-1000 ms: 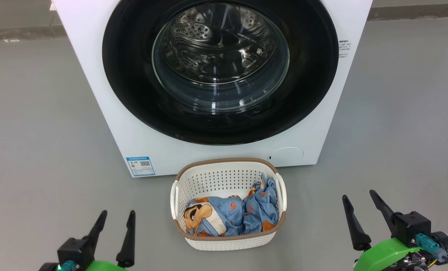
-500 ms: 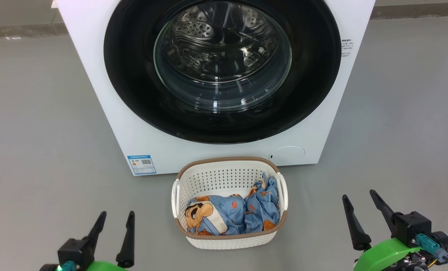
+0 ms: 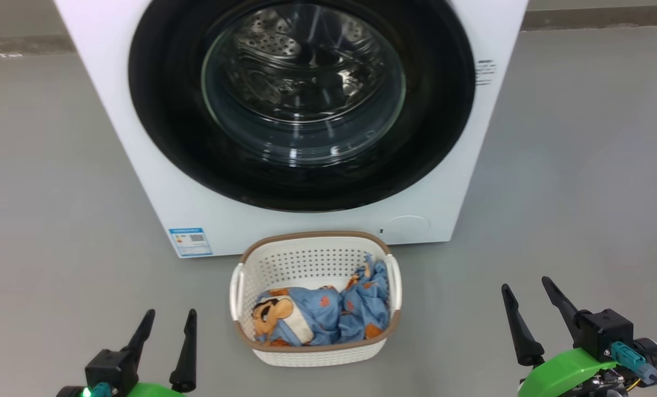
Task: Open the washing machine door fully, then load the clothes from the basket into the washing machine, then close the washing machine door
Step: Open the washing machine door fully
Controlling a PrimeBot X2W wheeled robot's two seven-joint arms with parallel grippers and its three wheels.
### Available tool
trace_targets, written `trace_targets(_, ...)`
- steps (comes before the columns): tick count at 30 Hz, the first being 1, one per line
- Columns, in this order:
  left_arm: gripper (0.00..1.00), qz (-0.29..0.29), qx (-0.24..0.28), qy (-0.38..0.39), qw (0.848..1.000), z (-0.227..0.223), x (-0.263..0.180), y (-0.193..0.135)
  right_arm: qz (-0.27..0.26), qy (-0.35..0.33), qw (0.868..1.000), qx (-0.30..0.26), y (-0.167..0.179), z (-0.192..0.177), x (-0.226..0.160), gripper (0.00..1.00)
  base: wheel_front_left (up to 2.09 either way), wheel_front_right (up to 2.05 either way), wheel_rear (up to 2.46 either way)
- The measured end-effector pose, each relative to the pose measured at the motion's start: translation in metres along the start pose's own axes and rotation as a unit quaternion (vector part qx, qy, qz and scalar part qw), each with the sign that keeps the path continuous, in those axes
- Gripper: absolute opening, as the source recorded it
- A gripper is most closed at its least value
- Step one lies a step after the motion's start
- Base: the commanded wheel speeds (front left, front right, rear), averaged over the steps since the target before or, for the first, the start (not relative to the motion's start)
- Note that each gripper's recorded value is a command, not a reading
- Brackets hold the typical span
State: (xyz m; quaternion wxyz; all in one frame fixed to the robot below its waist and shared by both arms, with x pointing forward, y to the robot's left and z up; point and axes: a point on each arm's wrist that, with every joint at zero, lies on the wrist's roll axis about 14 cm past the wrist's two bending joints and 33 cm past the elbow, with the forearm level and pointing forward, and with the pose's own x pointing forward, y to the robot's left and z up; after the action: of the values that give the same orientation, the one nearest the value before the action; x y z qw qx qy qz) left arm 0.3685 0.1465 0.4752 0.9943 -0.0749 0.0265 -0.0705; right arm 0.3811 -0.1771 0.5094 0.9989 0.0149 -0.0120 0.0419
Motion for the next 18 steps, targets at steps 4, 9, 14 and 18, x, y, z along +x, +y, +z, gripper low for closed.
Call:
trace_targets(4,1.00,-0.003,0.001,0.001,1.000,-0.0006,0.0010,-0.0018,-0.001,0.000,1.000,0.000,-0.0005,-0.0001,0.0000,1.00,1.23,1.23,-2.46)
trace_targets(9,1.00,-0.005,0.002,-0.004,1.000,0.0030,0.0041,-0.0030,-0.001,-0.001,1.000,0.000,-0.0008,0.0004,0.0000,1.00,1.23,1.23,-2.46)
trace_targets(14,1.00,-0.005,-0.001,-0.005,1.000,0.0036,0.0042,-0.0030,-0.002,-0.001,1.000,0.000,-0.0014,0.0004,0.0003,1.00,1.05,1.05,-2.09)
trace_targets(18,1.00,-0.005,-0.001,-0.006,1.000,0.0040,0.0044,-0.0032,-0.002,0.000,1.000,0.000,-0.0014,0.0000,0.0005,1.00,0.69,0.69,-1.38)
